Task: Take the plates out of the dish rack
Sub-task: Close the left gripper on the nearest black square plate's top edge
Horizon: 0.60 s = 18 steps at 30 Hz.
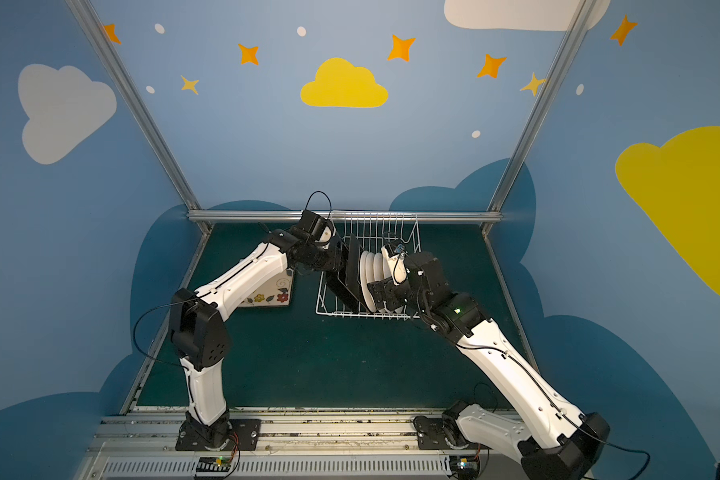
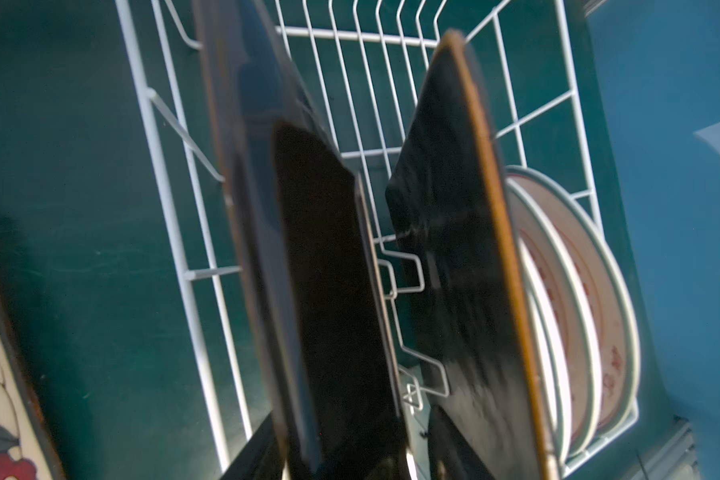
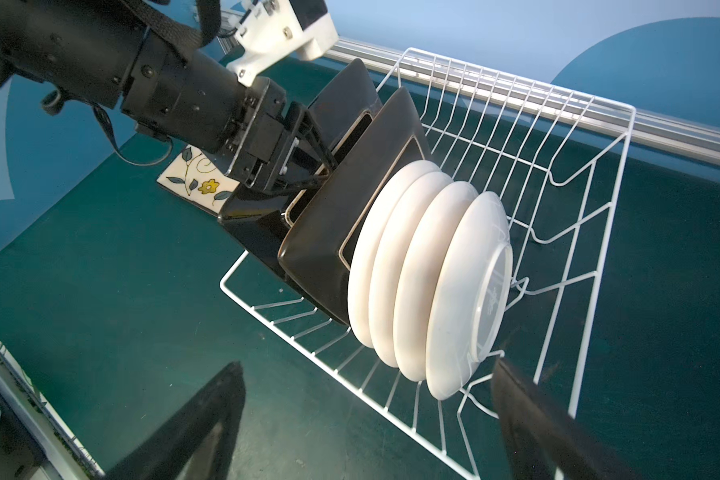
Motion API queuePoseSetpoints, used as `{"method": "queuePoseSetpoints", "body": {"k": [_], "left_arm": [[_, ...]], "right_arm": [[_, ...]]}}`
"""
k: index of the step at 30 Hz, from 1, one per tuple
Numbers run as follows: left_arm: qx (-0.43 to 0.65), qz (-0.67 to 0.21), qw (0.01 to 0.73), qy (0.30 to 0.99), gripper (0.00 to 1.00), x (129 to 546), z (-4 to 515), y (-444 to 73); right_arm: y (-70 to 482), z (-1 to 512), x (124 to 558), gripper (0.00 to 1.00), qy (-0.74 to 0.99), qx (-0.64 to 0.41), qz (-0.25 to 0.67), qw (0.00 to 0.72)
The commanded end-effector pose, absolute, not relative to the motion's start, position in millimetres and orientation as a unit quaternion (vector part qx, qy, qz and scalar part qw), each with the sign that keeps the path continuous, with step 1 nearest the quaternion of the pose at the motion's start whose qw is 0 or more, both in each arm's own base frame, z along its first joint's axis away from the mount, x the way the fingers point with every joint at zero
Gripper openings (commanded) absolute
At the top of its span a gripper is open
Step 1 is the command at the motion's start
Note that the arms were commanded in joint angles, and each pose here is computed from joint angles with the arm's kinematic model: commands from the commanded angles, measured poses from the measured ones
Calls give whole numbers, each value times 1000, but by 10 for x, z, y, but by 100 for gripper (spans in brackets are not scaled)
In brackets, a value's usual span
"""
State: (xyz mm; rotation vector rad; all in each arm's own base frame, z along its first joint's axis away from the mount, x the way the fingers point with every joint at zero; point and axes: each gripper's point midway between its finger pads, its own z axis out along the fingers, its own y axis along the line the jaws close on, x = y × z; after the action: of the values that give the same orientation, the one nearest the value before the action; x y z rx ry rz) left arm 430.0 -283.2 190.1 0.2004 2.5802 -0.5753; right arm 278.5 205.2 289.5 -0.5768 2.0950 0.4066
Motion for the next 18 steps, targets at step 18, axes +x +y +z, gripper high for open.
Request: {"method": "queuePoseSetpoints", "body": {"k": [18], "left_arm": [[66,-133,223,964,29,4162,1571,-2804]], "right_arm": [[2024,2882,2800,92,846,-229,156,455]]}}
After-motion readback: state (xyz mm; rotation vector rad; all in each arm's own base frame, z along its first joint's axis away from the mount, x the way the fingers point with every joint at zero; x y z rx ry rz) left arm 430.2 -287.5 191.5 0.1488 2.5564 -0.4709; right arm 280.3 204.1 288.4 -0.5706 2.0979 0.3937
